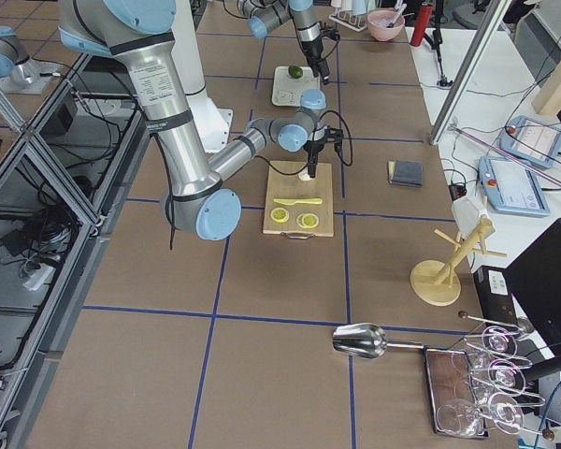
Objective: Put spoon and bun in bowl
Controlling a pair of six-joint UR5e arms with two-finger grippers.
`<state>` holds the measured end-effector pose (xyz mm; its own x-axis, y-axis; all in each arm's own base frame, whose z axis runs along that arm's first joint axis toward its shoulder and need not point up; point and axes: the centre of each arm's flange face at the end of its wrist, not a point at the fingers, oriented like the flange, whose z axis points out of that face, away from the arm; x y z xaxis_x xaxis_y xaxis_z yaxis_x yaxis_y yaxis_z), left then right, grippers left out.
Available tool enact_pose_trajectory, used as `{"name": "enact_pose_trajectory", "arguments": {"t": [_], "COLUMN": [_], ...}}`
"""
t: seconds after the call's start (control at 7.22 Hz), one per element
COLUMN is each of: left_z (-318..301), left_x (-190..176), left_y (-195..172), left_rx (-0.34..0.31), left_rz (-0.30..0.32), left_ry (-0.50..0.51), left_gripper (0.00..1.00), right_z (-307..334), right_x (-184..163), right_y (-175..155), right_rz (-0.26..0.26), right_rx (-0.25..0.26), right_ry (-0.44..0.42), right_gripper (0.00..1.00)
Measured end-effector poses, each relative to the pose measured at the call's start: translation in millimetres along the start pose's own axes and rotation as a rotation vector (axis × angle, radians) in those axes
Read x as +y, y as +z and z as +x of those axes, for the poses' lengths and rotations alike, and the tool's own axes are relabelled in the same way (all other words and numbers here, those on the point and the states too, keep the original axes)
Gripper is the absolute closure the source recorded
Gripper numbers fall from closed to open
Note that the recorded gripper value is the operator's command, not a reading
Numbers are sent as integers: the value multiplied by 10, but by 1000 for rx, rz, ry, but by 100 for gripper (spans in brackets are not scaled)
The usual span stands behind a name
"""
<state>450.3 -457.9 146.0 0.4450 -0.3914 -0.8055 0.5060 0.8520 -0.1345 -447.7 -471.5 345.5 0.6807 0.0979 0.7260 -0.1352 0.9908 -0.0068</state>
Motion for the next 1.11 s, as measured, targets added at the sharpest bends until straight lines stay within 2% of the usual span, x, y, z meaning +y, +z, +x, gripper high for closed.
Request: {"name": "enact_pose_trajectory", "arguments": {"t": [0.14, 0.28, 0.42, 0.83, 1.11], "left_z": [-10, -16, -21, -39, -73], "left_x": [-35, -67, -101, -127, -168], "left_y": [-13, -24, -37, -33, -40], "left_rx": [0, 0, 0, -2, -9], "left_rz": [2, -2, -6, -10, -12], "left_ry": [0, -2, -6, -8, -13], "left_gripper": [0, 0, 0, 0, 0], "right_z": [-33, -43, -28, 21, 43], "right_x": [58, 108, 136, 151, 156], "right_y": [29, 66, 98, 146, 154], "right_rz": [-9, -18, -24, -32, -35], "right_rx": [0, 4, 12, 25, 28], "right_ry": [-4, -8, -7, -4, -3], "right_gripper": [4, 12, 14, 100, 100]}}
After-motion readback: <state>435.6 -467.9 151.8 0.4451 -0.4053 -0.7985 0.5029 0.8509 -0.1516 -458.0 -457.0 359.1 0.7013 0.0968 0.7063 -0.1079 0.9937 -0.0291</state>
